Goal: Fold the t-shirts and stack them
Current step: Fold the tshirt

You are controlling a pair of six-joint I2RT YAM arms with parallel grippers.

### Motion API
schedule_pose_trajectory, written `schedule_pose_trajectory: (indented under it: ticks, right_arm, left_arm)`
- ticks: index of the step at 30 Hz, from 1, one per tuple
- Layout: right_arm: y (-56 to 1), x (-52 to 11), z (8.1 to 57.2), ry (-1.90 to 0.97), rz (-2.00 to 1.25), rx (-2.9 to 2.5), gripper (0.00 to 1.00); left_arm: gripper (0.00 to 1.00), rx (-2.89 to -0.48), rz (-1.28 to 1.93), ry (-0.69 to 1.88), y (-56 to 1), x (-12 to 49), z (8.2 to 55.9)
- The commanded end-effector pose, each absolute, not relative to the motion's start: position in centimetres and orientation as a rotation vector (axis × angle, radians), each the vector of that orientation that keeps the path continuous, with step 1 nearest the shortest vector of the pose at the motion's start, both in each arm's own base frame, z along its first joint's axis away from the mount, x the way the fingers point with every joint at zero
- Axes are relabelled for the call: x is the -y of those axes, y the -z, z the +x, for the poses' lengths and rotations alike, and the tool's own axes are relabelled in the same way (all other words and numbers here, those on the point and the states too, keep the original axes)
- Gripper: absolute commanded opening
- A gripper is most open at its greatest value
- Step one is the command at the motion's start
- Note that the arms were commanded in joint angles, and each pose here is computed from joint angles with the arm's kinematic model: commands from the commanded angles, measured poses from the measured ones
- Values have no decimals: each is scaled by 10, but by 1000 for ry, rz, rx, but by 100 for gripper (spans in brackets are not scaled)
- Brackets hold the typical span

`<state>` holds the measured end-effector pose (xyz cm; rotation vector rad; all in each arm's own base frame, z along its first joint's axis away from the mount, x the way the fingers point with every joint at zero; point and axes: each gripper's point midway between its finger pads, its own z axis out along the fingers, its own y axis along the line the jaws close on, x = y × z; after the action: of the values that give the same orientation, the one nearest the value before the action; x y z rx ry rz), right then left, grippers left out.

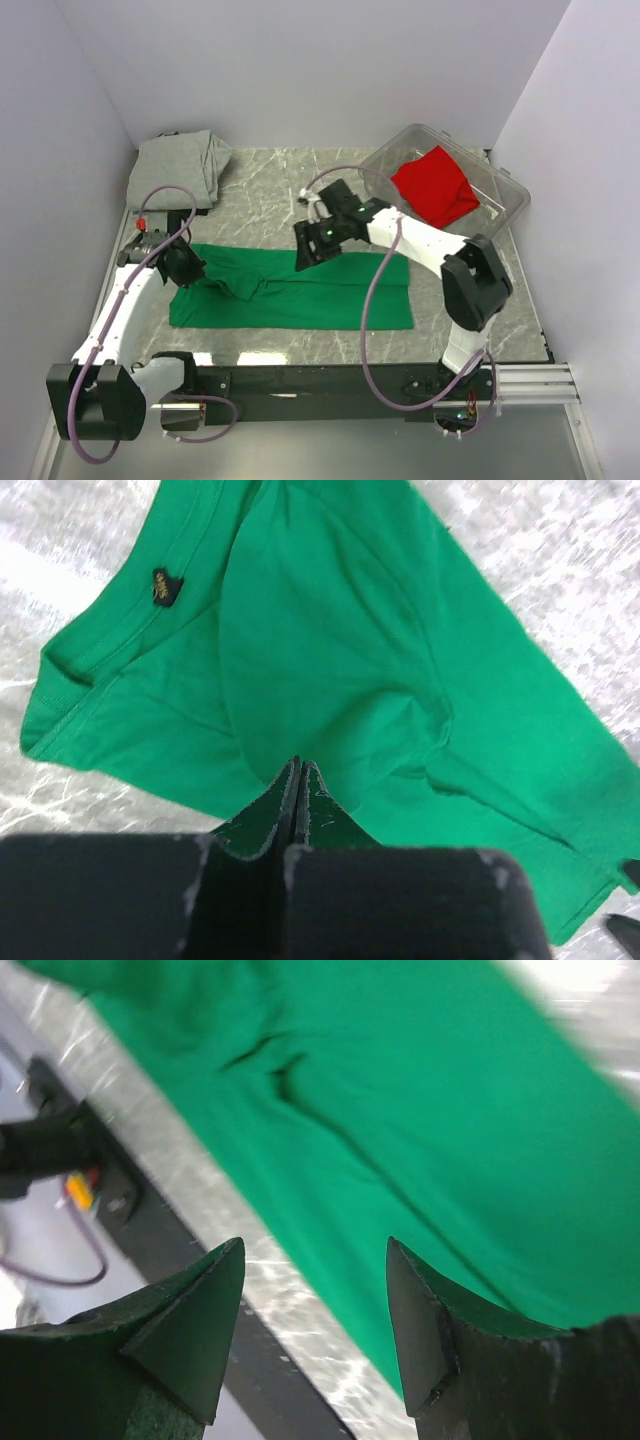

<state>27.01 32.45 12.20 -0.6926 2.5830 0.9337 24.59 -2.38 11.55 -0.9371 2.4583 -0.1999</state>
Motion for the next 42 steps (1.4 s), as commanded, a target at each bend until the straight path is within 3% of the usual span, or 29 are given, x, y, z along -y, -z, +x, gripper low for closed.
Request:
schedule_pose_trajectory:
  ticks: [1,13,30,42]
  right_arm:
    - [-142,-368,251,-1124,-822,-2499,65]
    - [-104,-450,199,-1145,-958,-2545,63]
    - [-64,-503,225,-1055,-820,-2502,54]
    - [-30,-496,230,-870,-838,-2569,43]
  left_arm:
    - [0,-2462,-887,217,-123,25,236]
    - [0,-2587,-913,100,-101,17,198]
    - [0,-2597,-892,131,-98,21,201]
    - [0,-2600,-878,124,-99,21,202]
